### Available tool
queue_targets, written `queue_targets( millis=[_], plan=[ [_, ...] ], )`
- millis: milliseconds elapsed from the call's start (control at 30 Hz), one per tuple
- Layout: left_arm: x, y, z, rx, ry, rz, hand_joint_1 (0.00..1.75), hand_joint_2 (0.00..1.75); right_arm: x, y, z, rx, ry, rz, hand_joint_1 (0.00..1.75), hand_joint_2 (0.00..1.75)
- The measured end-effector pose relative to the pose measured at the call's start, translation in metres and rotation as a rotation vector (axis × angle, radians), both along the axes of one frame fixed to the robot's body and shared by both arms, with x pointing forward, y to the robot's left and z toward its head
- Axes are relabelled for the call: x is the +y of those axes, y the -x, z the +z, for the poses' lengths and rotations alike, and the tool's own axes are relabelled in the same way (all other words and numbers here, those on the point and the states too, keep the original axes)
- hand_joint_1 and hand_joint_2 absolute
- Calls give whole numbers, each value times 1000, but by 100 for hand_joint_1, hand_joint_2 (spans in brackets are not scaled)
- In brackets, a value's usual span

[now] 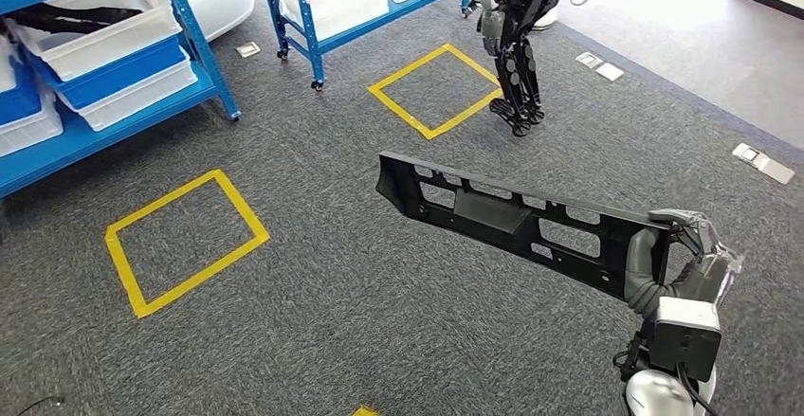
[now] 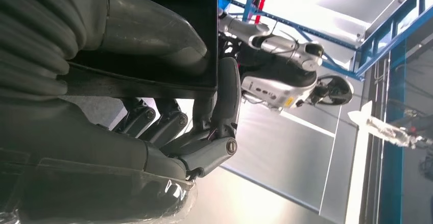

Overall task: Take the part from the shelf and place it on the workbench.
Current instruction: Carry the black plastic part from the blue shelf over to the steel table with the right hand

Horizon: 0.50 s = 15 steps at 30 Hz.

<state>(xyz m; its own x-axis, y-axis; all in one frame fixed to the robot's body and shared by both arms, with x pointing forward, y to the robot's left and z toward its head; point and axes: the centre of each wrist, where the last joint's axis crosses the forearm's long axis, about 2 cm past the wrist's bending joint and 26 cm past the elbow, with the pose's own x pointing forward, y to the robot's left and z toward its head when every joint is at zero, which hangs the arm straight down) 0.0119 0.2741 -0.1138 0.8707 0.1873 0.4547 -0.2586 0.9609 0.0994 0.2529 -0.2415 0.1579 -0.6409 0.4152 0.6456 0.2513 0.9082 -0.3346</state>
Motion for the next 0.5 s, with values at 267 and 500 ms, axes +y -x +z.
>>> queue_targets(
  millis=[267, 500],
  plan=[
    [0, 0, 0, 0, -1, -1, 0, 175, 2, 0, -1, 13, -15, 22, 175, 175],
    [2, 3, 0, 7, -2, -2, 0, 175, 3, 0, -3, 29, -31, 36, 175, 175]
  ],
)
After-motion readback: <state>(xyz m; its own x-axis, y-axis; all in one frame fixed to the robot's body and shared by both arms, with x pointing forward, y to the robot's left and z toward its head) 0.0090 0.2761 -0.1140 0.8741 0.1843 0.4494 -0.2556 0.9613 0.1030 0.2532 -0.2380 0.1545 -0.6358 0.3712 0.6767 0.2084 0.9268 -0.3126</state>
